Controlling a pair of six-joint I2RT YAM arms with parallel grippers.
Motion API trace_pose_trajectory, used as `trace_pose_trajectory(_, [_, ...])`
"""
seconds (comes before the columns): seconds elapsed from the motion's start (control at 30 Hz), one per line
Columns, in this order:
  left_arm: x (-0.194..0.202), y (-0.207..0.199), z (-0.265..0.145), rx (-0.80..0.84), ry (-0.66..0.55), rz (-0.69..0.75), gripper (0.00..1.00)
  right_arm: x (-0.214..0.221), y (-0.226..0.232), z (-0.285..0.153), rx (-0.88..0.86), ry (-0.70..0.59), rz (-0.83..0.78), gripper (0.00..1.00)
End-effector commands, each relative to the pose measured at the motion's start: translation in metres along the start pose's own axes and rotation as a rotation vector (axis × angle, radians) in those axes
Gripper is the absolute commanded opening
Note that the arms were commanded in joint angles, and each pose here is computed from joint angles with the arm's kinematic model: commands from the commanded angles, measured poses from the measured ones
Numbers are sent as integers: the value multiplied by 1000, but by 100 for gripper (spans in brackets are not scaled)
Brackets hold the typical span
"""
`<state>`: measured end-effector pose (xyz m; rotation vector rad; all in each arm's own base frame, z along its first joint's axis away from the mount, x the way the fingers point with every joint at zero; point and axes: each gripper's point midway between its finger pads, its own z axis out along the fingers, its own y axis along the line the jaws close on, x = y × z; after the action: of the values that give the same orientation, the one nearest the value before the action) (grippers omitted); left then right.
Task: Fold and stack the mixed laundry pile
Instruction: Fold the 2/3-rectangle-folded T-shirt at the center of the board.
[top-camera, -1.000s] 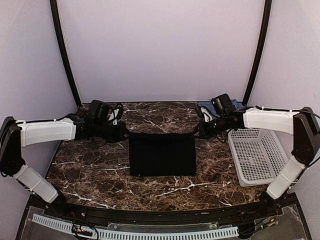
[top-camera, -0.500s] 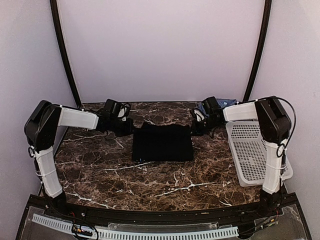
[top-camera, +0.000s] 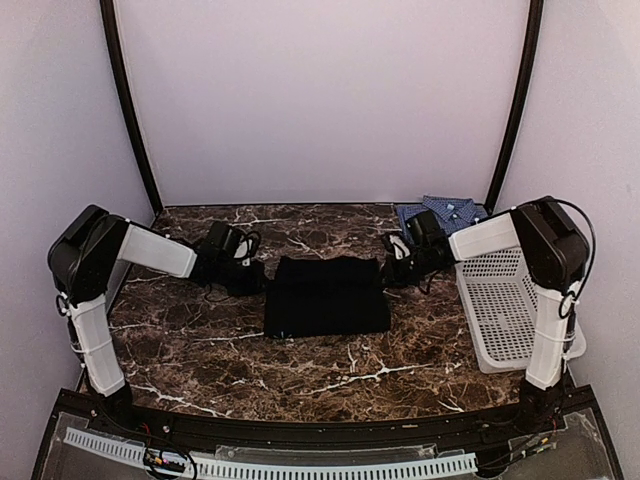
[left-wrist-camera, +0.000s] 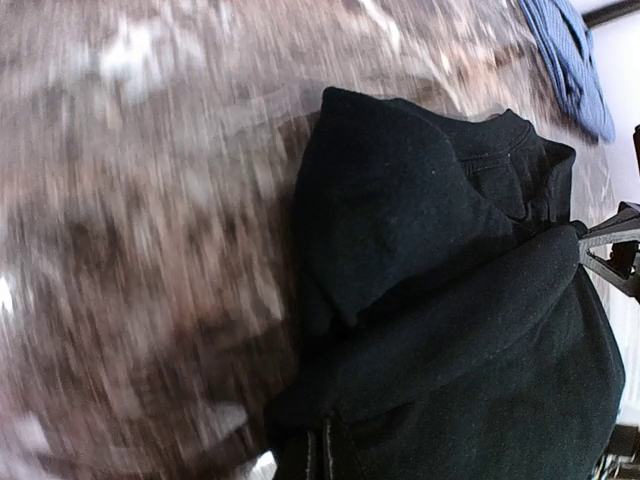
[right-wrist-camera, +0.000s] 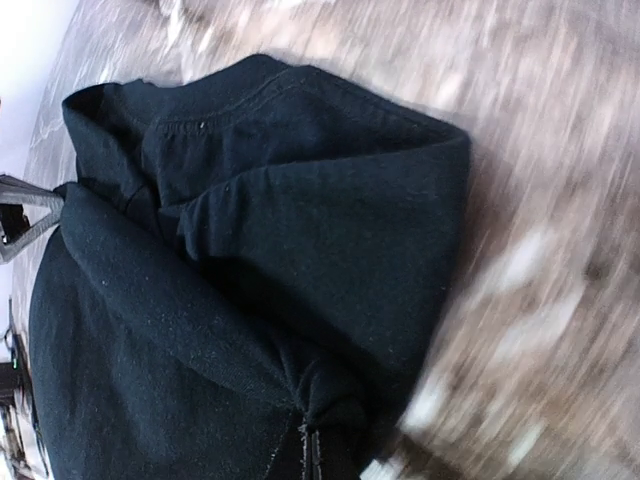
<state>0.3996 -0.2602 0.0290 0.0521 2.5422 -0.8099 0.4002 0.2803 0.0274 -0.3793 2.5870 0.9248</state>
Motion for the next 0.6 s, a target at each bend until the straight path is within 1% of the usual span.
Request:
trace_pose_trajectory(0.0, [67, -1, -30, -38, 104, -24, 0, 74, 17, -13, 5, 109, 49, 0])
trace_pose_trajectory(0.03, [74, -14, -39, -17, 102, -10, 0, 85, 22, -18, 0, 117, 62, 0])
trace_pose_trajectory(0.07, [94, -6, -43, -38, 133, -28, 0, 100, 27, -23, -9, 130, 75, 0])
trace_pose_trajectory(0.1, [103, -16, -51, -23, 140, -15, 0, 110, 34, -29, -21, 136, 77, 0])
trace_pose_trajectory(0.13, [118, -11, -55, -35, 164, -34, 0, 121, 38, -34, -26, 148, 88, 0])
trace_pose_trajectory(0.17, [124, -18, -63, -19, 168, -30, 2, 127, 43, -41, -36, 151, 87, 0])
trace_pose_trajectory(0.2, [135, -16, -67, -12, 192, -47, 6, 131, 46, -47, -43, 154, 87, 5])
trace_pose_trajectory(0.23, [137, -22, -76, 7, 197, -46, 17, 131, 48, -54, -40, 152, 80, 15])
trace_pose_trajectory(0.27, [136, -25, -81, 14, 193, -29, 24, 130, 52, -62, -37, 149, 62, 23])
trace_pose_trajectory(0.3, [129, -32, -94, 22, 172, -9, 37, 123, 55, -70, -21, 135, 37, 31])
trace_pose_trajectory(0.33, [123, -37, -101, 28, 153, 38, 43, 115, 59, -79, -10, 121, 10, 38])
trace_pose_trajectory(0.37, [107, -47, -116, 25, 104, 74, 54, 106, 65, -88, -7, 106, -17, 44])
trace_pose_trajectory(0.4, [95, -56, -128, 39, 62, 132, 58, 95, 73, -97, -11, 87, -49, 49])
trace_pose_trajectory(0.43, [80, -64, -138, 30, 25, 168, 65, 84, 79, -106, -10, 66, -73, 52])
trace_pose_trajectory(0.47, [72, -71, -145, 35, -1, 235, 68, 71, 86, -115, -15, 35, -99, 54])
trace_pose_trajectory(0.5, [59, -80, -153, 35, -32, 273, 69, 59, 93, -123, -27, 9, -123, 56])
trace_pose_trajectory(0.53, [54, -85, -153, 37, -38, 343, 70, 48, 99, -128, -48, -11, -148, 57])
trace_pose_trajectory(0.57, [45, -95, -156, 57, -57, 383, 69, 37, 104, -128, -71, -26, -172, 57])
